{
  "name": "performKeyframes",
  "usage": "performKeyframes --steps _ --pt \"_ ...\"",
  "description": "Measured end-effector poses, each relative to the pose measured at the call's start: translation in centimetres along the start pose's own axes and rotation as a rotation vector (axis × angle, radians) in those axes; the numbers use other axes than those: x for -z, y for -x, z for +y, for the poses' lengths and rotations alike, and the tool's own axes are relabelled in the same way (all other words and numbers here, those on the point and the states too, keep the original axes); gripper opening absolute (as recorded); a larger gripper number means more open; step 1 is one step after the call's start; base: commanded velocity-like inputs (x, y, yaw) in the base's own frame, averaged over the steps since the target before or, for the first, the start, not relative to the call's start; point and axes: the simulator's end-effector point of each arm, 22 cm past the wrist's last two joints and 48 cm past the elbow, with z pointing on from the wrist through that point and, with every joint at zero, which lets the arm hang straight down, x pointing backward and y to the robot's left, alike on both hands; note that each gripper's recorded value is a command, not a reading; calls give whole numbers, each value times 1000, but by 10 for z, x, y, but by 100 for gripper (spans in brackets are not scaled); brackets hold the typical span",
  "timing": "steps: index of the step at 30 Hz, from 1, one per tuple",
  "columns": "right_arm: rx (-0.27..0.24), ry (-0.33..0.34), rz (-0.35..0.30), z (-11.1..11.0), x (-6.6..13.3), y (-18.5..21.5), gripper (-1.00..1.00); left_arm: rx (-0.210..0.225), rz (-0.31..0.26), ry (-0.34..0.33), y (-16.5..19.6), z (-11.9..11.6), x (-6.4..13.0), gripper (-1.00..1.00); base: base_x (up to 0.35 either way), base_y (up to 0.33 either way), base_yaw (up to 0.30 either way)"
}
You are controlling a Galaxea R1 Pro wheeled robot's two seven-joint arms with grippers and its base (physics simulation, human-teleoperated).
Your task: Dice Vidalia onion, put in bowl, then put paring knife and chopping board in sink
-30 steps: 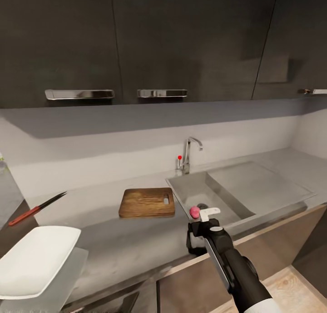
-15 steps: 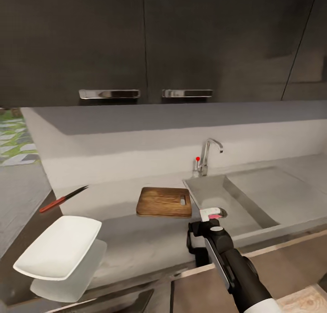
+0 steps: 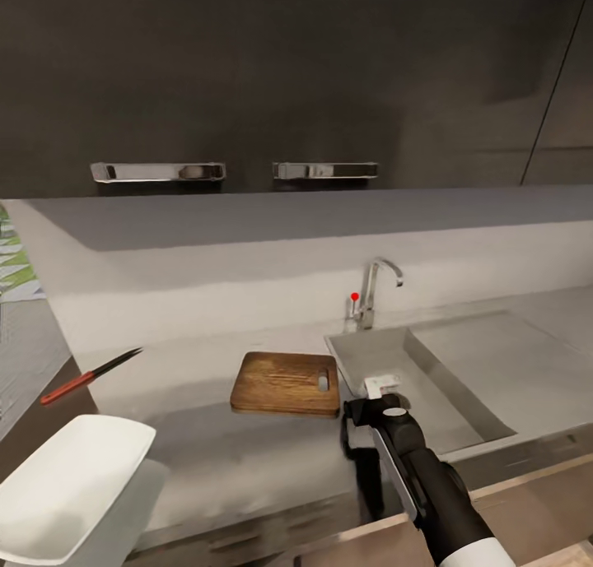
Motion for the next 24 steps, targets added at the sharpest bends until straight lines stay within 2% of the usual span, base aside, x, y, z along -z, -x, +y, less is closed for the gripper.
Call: performKeyframes --steps 2,4,9,11,12,15,18,24 --pt "3 -21 5 -7 -5 5 100 0 0 -1 0 -1 0 100 7 -4 77" --pt "-1 -53 38 -19 -16 2 100 0 1 -1 0 -1 0 100 3 -2 89" --pt "-38 -99 64 -47 -35 24 100 0 5 -9 -2 -7 0 100 1 -1 106" --pt "-46 -113 51 -56 -36 52 100 0 7 -11 -3 -9 0 100 0 0 102" --pt "-44 -114 68 -58 -35 55 100 0 8 -11 -4 -9 0 100 0 0 98" --pt "-31 -116 157 -61 -32 50 100 1 11 -11 -5 -9 0 100 0 0 81" --pt "-34 -116 197 -63 -29 46 100 1 12 -11 -5 -9 0 100 0 0 23" --pt "-73 -114 262 -71 -26 32 100 2 13 -12 -6 -10 0 100 0 0 3"
